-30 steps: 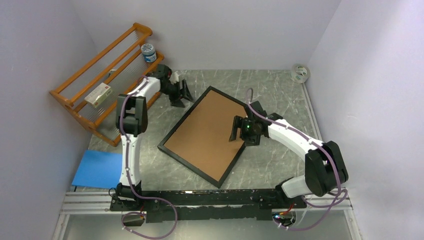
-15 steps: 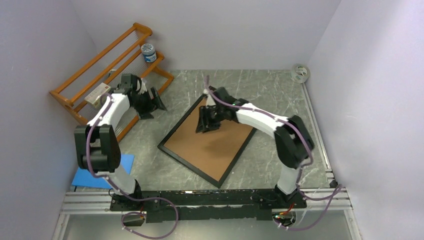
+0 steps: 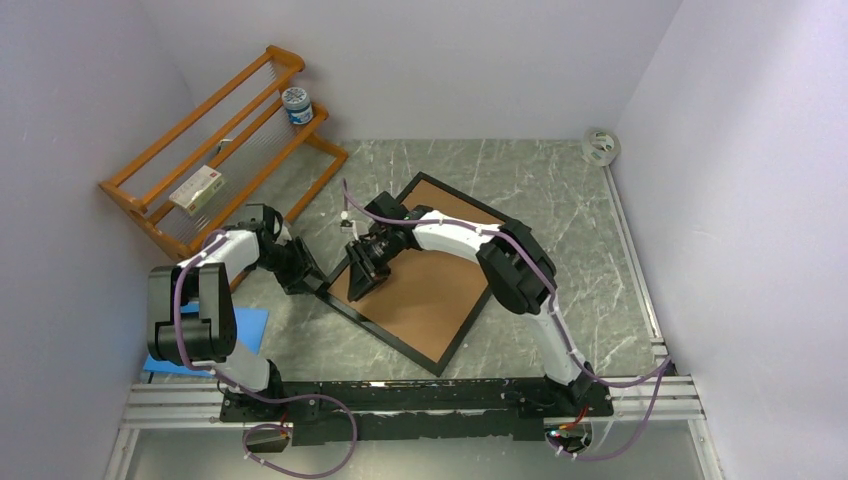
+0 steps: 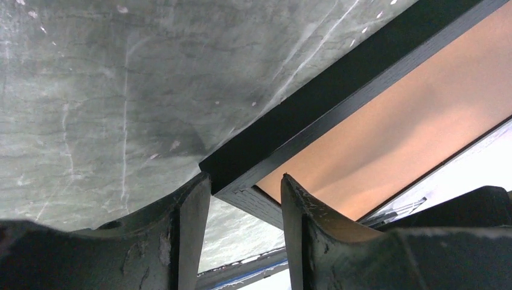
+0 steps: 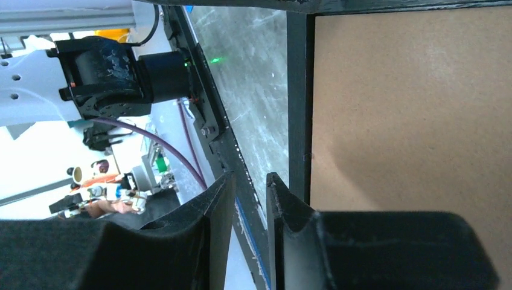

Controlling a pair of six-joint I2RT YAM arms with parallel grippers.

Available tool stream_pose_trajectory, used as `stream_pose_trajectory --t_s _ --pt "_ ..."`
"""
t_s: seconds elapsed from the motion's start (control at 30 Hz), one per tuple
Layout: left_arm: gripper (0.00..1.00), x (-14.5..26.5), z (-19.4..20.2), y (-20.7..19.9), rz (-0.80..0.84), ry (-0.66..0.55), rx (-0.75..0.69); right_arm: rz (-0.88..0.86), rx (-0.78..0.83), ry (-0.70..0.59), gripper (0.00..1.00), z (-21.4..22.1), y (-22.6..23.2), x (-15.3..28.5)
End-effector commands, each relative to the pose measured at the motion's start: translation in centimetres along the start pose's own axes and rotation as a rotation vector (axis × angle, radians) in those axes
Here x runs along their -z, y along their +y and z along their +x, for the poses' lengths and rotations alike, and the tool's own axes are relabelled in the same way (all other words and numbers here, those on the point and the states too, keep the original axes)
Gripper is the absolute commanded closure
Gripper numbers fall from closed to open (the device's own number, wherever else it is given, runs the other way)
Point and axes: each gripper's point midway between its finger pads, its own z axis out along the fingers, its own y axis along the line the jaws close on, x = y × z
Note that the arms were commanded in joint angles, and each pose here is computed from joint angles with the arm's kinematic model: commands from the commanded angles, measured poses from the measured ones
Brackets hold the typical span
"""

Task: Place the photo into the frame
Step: Install the photo frame at the center of the board.

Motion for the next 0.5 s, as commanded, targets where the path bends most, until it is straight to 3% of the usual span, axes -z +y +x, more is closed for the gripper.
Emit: stream_pose_trajectory --t_s 0.0,0.13,0.47 --pt "0.49 0.2 0.0 -0.8 0.047 -0.017 -0.013 -0.072 0.015 0.053 0.71 0.2 1.2 -0.3" --pt "0.52 -0.7 0.3 -0.4 0.041 0.018 0.007 -0.087 0.012 0.098 0.71 0.8 1.2 -1.4" --pt "0.6 -1.6 0.5 0.5 0.002 0.048 0.031 -0.032 -0.037 0.13 0.85 1.4 -1.2 -3.1"
